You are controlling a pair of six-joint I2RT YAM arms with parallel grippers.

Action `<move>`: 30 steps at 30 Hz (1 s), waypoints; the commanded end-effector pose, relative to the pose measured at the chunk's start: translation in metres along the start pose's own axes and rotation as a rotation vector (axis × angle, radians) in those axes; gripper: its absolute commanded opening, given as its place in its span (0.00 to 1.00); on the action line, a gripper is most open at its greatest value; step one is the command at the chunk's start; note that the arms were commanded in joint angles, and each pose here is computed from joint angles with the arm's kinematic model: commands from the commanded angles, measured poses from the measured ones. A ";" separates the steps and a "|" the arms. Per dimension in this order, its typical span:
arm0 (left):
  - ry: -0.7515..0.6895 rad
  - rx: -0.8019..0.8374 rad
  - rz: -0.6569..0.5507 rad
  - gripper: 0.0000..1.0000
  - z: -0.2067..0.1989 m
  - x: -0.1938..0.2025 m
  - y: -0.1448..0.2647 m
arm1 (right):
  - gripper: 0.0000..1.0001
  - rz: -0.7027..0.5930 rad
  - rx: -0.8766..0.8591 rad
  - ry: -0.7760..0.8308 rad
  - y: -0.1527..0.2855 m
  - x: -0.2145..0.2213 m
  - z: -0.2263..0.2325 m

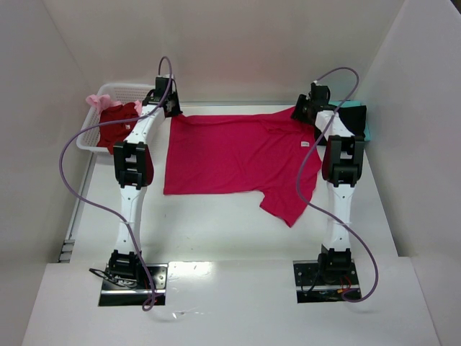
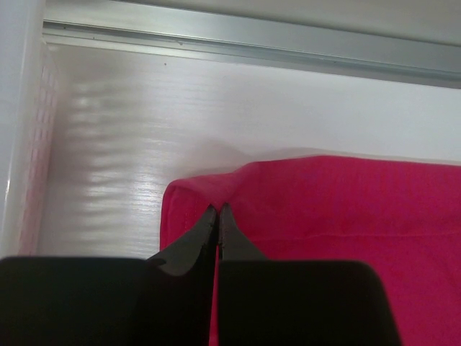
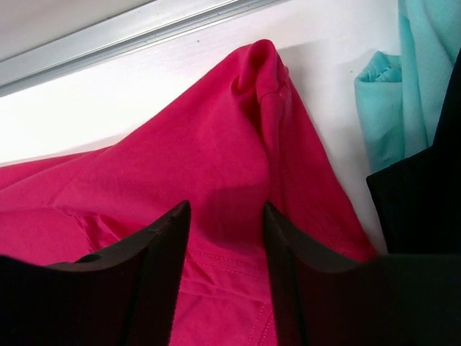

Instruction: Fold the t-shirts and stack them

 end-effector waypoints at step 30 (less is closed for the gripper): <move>-0.011 0.018 -0.168 0.00 -0.001 -0.063 0.100 | 0.00 -0.267 -0.094 0.009 0.145 -0.099 0.070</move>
Point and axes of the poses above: each gripper's point midway between its finger pads, its own y axis back along the fingers, its own z axis along the line the jaws close on, x = y × z, the point moved 6 cm from there along y, back along the fingers, and after that the axes turned 9 degrees about -y, right-handed, at the moved point
